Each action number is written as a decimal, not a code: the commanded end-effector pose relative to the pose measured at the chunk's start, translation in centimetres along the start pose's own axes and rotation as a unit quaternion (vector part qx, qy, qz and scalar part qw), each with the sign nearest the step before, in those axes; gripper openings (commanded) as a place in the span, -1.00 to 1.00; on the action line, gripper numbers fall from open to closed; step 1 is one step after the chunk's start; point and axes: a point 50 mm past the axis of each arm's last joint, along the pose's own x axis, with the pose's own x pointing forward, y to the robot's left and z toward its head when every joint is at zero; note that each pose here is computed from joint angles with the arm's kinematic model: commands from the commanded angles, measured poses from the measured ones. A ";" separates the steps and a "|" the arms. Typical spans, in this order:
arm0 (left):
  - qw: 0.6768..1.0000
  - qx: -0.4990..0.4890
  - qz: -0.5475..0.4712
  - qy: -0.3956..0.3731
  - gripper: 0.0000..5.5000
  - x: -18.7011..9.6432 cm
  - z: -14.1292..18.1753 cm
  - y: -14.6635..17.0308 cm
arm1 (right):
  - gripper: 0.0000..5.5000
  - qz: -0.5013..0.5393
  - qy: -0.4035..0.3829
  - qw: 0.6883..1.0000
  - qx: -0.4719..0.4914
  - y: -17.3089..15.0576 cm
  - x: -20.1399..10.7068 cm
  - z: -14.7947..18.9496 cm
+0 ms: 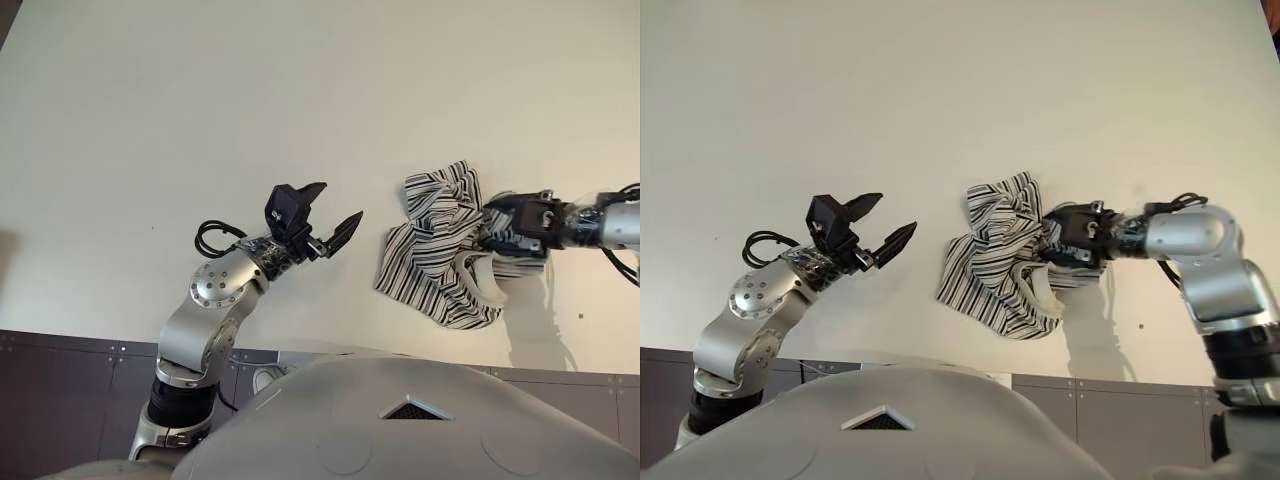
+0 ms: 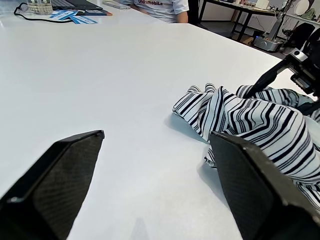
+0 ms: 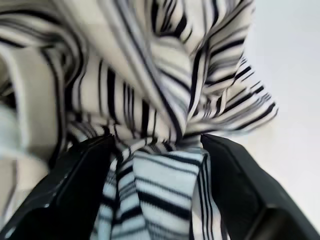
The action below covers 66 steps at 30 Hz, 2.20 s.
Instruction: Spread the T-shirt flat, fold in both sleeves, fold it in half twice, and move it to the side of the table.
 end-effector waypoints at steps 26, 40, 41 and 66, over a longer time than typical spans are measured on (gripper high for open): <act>0.928 0.230 0.056 0.287 0.41 -5.9 -8.7 3.8 | 0.16 -0.076 0.000 0.996 0.049 3.4 5.2 1.4; 0.885 0.267 0.049 0.378 0.41 -11.8 -9.8 9.8 | 0.16 -0.312 0.104 0.941 0.085 -3.3 5.5 -3.6; 0.885 0.270 0.062 0.373 0.41 -11.7 -9.5 10.6 | 0.16 -0.327 0.096 0.935 0.094 -3.7 5.8 -3.5; 0.943 0.147 -0.005 0.298 0.41 -9.4 -10.1 4.1 | 0.16 -0.104 0.023 0.988 0.115 3.9 6.6 2.1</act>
